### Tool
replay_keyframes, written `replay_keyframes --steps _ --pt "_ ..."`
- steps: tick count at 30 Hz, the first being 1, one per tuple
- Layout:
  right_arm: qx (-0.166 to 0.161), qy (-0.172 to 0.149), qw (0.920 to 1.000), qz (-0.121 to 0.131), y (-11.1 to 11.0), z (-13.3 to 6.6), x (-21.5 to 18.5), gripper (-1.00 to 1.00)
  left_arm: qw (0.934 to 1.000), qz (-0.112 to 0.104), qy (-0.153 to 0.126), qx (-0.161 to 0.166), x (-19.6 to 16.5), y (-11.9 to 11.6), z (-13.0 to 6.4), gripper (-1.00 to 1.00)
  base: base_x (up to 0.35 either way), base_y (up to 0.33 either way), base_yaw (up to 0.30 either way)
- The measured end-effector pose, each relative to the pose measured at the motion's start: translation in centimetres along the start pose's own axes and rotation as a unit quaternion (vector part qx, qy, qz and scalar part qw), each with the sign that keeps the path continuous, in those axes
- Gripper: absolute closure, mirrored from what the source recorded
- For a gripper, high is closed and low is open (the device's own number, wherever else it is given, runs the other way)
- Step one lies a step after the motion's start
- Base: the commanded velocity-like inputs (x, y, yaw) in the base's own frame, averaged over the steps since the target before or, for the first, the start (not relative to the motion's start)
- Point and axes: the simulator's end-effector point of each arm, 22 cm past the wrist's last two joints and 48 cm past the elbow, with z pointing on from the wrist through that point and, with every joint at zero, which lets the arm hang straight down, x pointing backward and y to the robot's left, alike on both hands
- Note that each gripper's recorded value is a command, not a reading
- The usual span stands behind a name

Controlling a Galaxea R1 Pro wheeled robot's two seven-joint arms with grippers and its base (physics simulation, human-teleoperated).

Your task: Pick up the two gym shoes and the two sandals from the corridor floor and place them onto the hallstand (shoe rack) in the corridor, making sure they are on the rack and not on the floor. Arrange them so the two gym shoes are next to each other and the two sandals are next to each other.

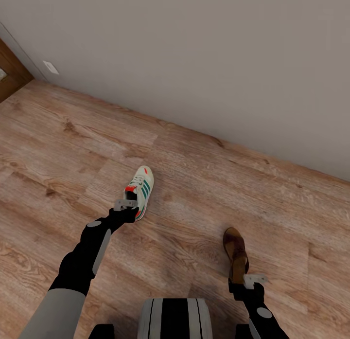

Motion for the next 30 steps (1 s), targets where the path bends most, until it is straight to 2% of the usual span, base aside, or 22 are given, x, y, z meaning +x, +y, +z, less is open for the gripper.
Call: replay_keyframes --steps 24,30 --pt "0.001 0.003 1.0 -0.002 -0.1 0.0 0.3 1.0 1.0 0.001 0.0 -0.001 0.0 0.1 0.0 1.0 0.001 0.0 0.0" --pt "-0.002 -0.012 0.9999 0.001 0.0 -0.4 -1.0 1.0 0.9999 0.004 -0.011 -0.002 -1.4 0.2 -0.9 1.0 0.0 0.0 0.0"
